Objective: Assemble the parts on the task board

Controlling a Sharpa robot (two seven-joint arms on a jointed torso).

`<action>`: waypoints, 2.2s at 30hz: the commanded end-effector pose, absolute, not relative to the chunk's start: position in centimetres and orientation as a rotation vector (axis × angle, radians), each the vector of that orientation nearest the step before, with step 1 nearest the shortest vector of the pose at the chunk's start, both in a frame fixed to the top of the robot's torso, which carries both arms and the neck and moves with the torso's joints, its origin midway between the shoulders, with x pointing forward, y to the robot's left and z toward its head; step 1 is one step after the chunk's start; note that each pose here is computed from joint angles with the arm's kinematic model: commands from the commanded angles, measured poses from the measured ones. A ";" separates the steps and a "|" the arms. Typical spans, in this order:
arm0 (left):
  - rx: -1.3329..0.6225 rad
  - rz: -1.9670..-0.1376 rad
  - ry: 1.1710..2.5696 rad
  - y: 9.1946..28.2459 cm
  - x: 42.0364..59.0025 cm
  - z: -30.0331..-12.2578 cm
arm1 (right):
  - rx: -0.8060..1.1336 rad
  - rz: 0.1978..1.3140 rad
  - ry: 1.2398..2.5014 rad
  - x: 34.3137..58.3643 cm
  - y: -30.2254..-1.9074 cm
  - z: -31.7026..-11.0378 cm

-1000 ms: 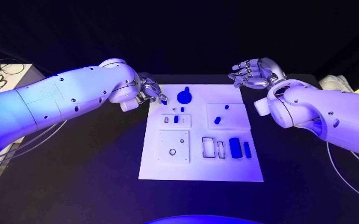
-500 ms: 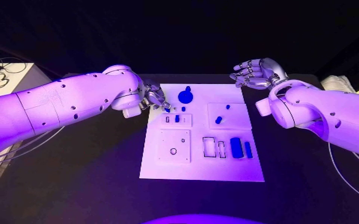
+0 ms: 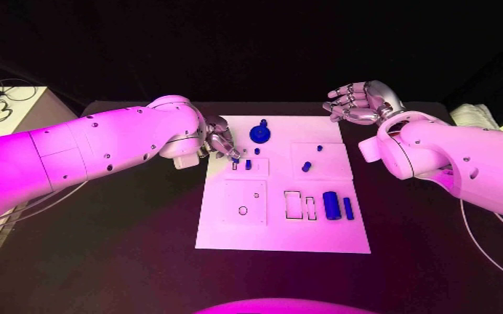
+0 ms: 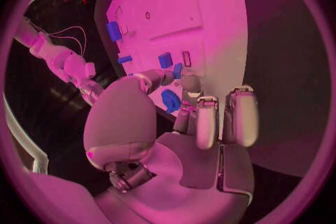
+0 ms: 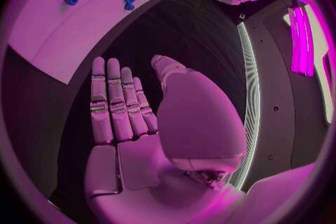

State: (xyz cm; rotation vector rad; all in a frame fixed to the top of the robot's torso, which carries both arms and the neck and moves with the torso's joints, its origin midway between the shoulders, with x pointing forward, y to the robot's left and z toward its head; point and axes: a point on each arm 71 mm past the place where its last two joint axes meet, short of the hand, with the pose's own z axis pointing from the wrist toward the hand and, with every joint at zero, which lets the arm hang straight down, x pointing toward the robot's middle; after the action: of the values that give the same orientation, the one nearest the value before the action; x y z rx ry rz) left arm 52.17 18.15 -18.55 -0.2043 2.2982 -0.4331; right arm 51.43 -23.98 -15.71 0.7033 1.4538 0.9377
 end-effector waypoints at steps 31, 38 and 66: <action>-0.139 -0.399 2.338 17.9 51.6 -19.0 | 0.691 0.951 1.461 51.3 -23.9 -15.7; -0.135 -0.388 2.342 18.0 51.6 -19.0 | 0.691 0.950 1.460 51.3 -23.9 -15.7; -0.130 -0.380 2.344 18.1 51.6 -19.0 | 0.691 0.949 1.460 51.3 -24.0 -15.7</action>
State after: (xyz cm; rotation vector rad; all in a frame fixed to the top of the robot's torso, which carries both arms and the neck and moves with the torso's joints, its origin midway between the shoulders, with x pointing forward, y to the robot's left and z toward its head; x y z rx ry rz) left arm 51.67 18.19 -18.92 -0.1470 2.3314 -0.3863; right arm 51.38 -24.15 -15.72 0.7059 1.4536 0.9357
